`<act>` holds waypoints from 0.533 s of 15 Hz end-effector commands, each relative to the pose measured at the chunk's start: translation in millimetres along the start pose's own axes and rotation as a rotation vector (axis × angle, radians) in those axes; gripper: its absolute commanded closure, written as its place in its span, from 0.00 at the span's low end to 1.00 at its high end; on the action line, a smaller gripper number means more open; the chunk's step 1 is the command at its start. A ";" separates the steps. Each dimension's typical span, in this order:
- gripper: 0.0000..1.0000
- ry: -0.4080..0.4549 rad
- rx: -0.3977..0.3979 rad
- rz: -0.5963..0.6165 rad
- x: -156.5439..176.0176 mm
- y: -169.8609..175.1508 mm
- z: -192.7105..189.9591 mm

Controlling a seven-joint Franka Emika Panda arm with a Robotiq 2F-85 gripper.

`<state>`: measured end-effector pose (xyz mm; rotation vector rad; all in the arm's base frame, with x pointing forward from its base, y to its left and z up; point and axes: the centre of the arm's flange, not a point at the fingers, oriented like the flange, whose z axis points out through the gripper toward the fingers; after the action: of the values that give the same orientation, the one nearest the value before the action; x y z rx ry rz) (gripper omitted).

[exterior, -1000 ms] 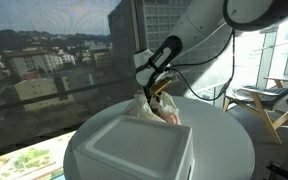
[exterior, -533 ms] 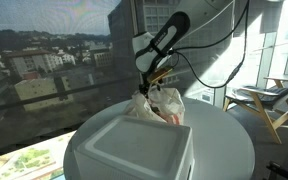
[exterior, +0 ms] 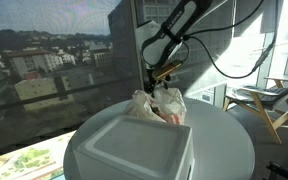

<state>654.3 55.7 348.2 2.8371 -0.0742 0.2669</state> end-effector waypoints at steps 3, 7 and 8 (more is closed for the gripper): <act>0.00 -0.017 0.037 0.008 -107.1 2.8 -45.0; 0.00 0.035 0.025 0.098 -136.9 3.2 -57.9; 0.00 0.044 0.029 0.117 -141.8 3.6 -60.8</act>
<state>541.1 75.8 367.1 2.8662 -0.1510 0.2537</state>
